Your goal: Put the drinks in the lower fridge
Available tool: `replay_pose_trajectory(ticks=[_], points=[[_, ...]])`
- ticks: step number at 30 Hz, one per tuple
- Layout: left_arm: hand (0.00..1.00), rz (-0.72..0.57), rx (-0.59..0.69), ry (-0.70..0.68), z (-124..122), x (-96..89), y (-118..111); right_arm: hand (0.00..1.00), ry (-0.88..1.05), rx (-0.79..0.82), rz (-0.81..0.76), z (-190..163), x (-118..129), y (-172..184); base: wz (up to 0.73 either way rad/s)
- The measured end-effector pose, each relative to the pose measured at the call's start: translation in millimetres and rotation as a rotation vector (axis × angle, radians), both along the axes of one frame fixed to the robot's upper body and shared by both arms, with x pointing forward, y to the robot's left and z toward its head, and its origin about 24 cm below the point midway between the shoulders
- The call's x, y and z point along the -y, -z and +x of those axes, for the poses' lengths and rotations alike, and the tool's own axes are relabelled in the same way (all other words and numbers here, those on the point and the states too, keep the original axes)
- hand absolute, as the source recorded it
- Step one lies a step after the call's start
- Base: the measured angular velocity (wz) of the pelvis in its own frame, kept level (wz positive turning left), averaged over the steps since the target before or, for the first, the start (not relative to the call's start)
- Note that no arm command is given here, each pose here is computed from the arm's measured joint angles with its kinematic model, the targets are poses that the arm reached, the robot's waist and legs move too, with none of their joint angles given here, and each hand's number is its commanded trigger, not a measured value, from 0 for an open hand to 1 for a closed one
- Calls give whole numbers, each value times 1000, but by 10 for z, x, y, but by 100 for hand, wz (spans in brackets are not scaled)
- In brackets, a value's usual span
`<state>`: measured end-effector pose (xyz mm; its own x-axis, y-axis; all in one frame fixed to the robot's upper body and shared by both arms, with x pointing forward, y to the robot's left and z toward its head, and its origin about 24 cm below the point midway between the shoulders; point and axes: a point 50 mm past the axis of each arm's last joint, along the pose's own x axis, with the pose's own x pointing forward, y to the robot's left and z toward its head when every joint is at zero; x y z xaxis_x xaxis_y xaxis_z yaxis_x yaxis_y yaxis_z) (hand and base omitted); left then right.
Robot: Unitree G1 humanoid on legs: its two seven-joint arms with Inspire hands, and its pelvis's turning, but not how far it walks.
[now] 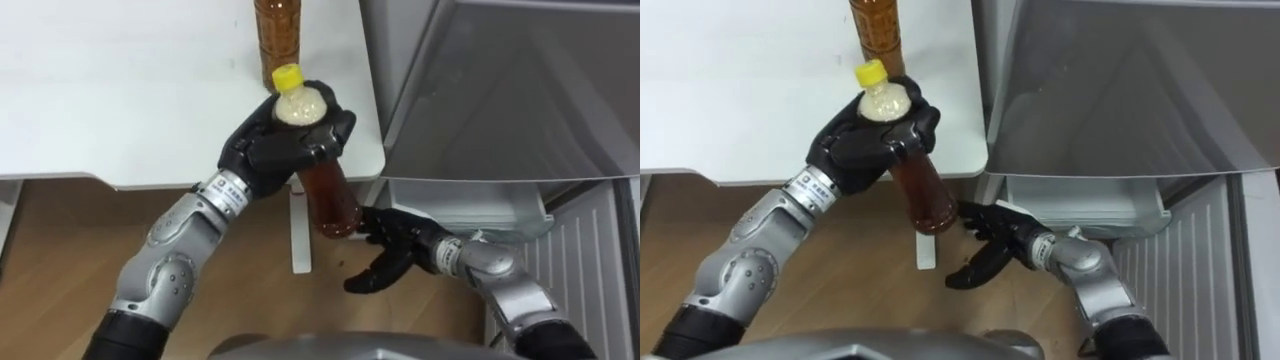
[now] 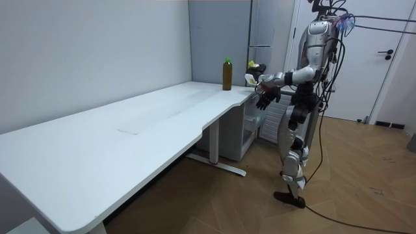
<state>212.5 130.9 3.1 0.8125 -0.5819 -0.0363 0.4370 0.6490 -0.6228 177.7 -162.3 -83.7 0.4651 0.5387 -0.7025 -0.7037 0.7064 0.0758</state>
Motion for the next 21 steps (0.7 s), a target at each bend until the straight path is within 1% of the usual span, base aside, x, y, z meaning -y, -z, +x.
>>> replay_pose_trajectory(ticks=[2,6,9,15,21], points=[[100,2,-10,10,-16,15,23,0,-26,-7,15,6,-9,-28,4],[100,20,-77,47,-83,38,175,0,-75,-3,63,35,-54,-111,0],[100,36,-113,75,-124,54,241,0,-94,-12,86,42,-55,-148,0],[100,44,-149,98,-171,60,326,0,-74,-42,161,34,-6,-179,-1],[100,54,-137,103,-167,27,317,0,-43,-49,242,37,-15,-205,-3]])
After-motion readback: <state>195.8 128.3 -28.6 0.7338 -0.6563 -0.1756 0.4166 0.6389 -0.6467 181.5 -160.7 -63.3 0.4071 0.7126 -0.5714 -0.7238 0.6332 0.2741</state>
